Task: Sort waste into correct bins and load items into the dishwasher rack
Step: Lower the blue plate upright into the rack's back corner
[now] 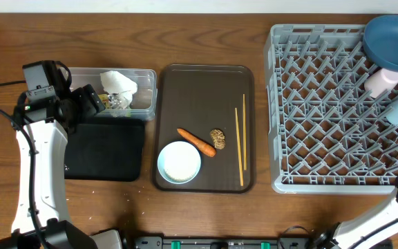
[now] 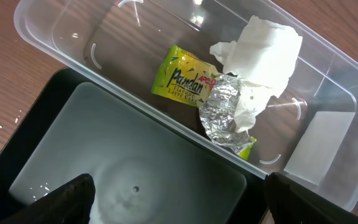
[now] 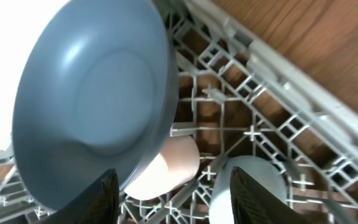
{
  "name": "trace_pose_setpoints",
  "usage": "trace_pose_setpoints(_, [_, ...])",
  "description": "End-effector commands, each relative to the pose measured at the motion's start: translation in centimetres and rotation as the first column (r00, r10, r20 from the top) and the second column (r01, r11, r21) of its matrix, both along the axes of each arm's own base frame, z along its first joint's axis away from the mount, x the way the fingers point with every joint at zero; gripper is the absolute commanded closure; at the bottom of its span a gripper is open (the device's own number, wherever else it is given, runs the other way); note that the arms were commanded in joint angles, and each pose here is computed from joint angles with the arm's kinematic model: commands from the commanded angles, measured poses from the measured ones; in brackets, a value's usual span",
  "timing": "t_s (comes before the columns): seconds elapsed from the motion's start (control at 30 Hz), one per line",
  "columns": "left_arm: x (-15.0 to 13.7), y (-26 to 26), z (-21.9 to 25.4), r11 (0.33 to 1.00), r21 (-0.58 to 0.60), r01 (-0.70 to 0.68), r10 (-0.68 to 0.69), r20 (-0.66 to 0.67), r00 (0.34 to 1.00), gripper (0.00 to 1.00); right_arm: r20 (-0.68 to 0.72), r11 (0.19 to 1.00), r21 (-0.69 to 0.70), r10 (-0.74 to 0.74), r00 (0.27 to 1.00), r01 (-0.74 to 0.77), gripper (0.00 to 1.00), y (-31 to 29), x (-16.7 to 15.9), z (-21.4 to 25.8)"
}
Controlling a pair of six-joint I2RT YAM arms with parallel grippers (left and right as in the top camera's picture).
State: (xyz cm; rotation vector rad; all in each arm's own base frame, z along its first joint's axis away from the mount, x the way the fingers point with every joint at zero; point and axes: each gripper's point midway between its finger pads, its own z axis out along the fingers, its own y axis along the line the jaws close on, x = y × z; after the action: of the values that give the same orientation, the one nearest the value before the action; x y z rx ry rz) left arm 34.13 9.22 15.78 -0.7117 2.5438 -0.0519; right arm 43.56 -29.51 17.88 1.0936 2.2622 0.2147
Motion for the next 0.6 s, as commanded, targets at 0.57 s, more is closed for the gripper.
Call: trace_pose_setpoints(0.57, [-0.1,0.2,0.4,1.000,0.012,-0.002,0.002,0.006,1.000,0.12,0.039,0.997,0.076,-0.019,0.999,0.016,0.48,0.1,2.7,-3.0])
